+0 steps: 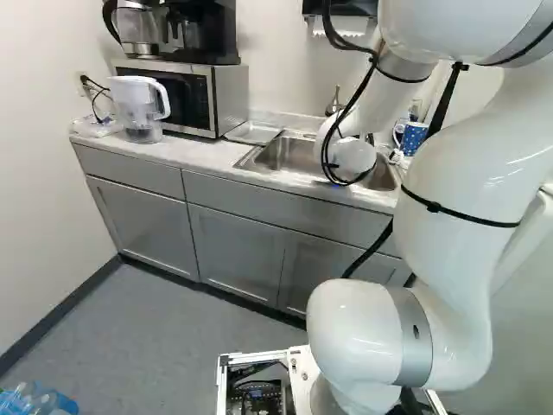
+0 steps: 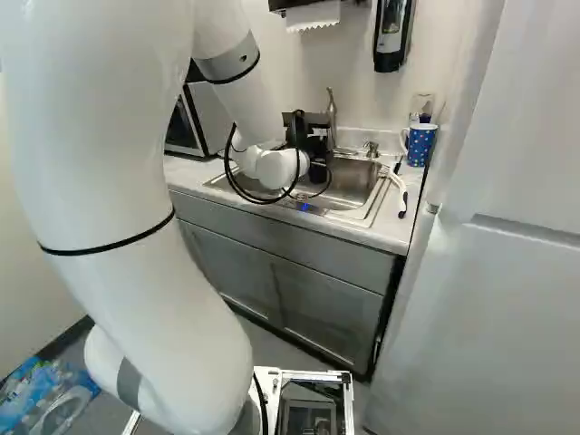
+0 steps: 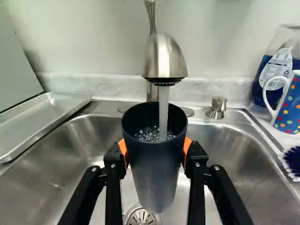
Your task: Rinse the cup and place it in the tray
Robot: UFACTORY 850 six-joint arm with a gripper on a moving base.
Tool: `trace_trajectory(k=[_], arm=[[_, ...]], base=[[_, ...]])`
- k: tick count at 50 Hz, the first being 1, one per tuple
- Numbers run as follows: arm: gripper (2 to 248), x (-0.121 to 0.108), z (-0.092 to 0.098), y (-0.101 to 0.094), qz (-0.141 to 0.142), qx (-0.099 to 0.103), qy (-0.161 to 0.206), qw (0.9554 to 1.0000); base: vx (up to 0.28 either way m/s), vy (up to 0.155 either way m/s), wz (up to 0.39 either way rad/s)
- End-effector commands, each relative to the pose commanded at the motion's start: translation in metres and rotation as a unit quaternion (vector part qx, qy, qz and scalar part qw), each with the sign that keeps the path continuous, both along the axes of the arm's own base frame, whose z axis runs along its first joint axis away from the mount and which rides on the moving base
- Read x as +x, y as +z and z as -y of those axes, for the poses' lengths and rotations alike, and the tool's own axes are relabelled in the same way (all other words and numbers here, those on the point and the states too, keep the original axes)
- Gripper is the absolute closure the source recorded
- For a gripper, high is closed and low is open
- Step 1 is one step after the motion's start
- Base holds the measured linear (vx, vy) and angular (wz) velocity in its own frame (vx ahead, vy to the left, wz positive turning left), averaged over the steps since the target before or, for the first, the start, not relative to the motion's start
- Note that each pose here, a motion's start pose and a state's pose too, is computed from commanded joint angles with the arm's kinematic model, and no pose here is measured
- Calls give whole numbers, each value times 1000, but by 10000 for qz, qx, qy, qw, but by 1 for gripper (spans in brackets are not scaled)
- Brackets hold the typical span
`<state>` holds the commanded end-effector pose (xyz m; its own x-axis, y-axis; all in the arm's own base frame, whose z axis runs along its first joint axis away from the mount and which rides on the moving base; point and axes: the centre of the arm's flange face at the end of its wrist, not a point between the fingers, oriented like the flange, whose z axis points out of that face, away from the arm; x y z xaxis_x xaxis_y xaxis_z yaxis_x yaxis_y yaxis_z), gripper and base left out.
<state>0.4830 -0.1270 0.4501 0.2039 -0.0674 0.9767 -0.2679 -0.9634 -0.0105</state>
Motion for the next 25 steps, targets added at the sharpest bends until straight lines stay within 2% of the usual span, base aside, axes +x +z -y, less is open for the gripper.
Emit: trace_trajectory(k=[25], arm=[[125,0,0,0,0,0,0,10000]], base=[[0,0,0]])
